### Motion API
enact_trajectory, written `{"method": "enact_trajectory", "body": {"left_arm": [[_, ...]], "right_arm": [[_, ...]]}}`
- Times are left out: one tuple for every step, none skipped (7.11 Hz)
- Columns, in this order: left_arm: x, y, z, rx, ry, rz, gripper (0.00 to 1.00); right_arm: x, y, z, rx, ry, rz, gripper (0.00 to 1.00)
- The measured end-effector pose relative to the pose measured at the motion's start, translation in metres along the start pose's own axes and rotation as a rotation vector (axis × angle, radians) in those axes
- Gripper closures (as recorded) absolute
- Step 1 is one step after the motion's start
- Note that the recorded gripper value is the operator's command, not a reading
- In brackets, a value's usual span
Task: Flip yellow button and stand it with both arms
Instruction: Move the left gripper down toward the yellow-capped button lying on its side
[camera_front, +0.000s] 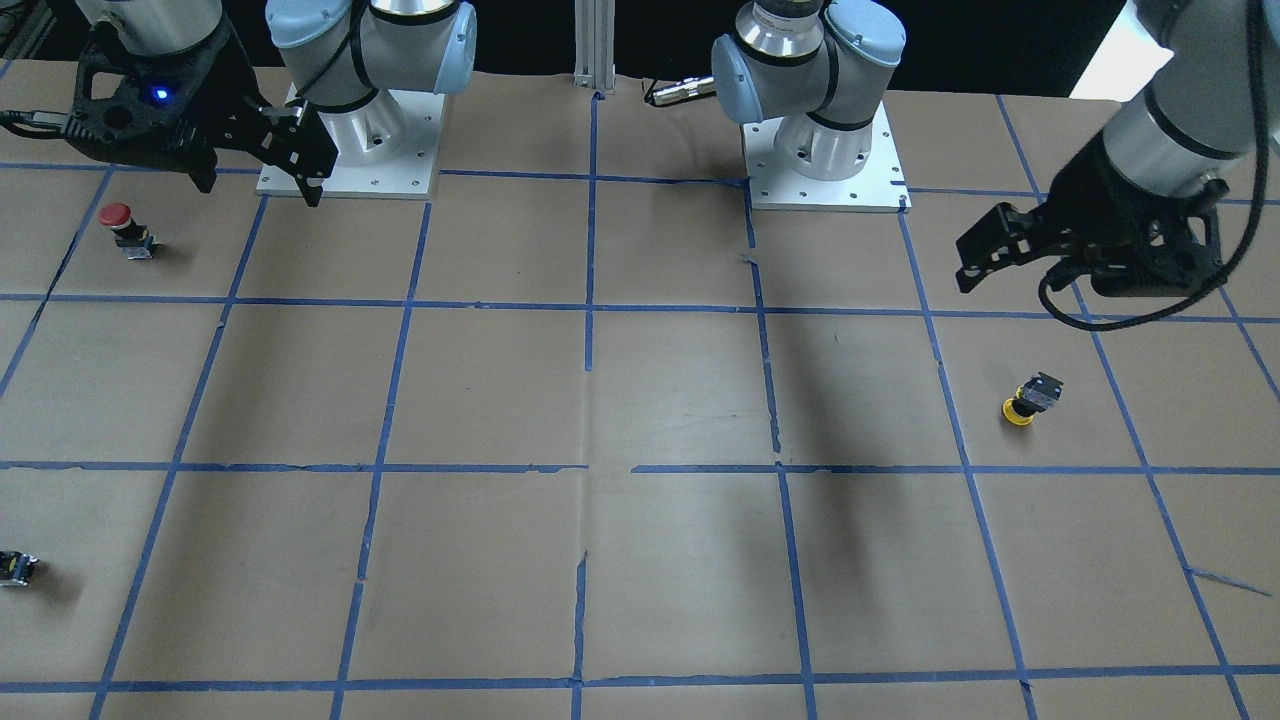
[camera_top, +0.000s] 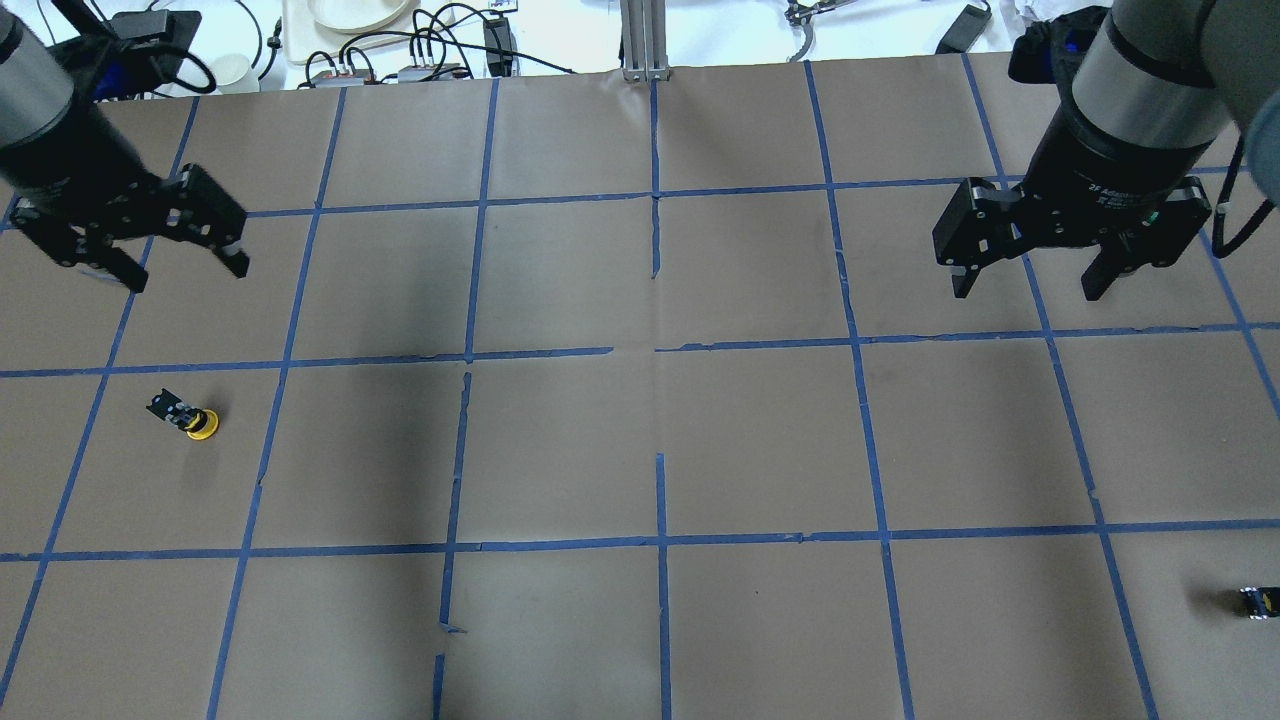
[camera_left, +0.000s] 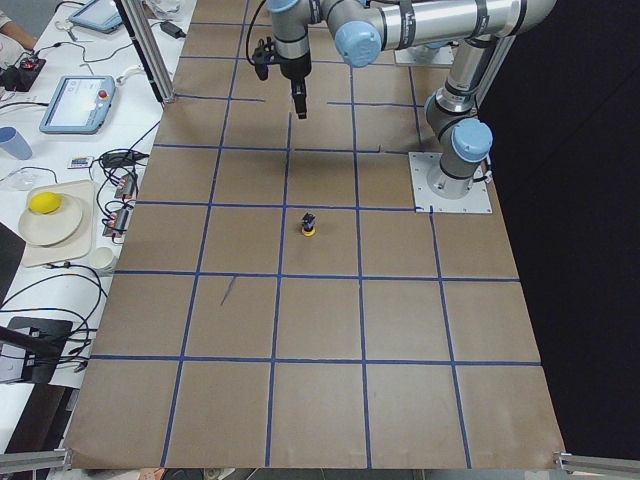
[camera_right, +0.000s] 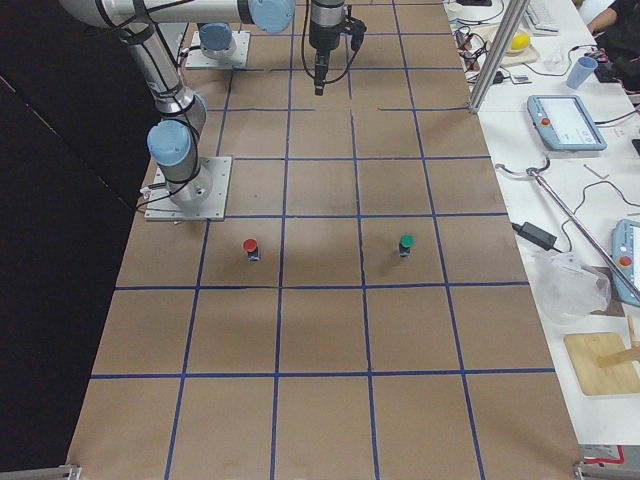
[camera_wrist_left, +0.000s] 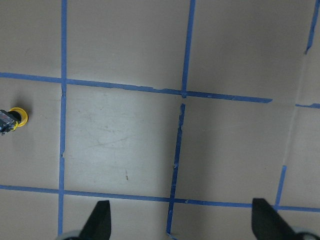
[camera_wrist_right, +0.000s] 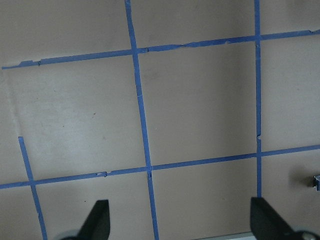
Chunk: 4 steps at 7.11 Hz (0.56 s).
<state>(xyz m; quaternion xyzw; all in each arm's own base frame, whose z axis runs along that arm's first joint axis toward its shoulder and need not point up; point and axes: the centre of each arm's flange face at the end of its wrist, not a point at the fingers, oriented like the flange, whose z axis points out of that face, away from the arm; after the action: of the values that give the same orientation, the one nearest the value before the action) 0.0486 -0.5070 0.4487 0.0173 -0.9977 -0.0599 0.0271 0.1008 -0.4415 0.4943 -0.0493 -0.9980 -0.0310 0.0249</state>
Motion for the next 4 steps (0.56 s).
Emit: {"method": "enact_trajectory", "body": {"left_arm": [[-0.050, 0.000, 0.027, -0.027, -0.007, 0.074, 0.01], [-0.092, -0.001, 0.058, -0.033, -0.017, 0.148, 0.01], [-0.120, -0.001, 0.094, -0.032, -0.020, 0.232, 0.02], [-0.133, 0.004, 0.128, -0.026, -0.024, 0.314, 0.02]], "right_arm": [[0.000, 0.000, 0.000, 0.000, -0.001, -0.001, 0.00], [0.000, 0.000, 0.000, 0.000, -0.003, -0.001, 0.00], [-0.001, -0.001, 0.000, 0.003, -0.006, -0.001, 0.00], [0.000, -0.001, 0.000, 0.003, -0.007, 0.001, 0.00]]}}
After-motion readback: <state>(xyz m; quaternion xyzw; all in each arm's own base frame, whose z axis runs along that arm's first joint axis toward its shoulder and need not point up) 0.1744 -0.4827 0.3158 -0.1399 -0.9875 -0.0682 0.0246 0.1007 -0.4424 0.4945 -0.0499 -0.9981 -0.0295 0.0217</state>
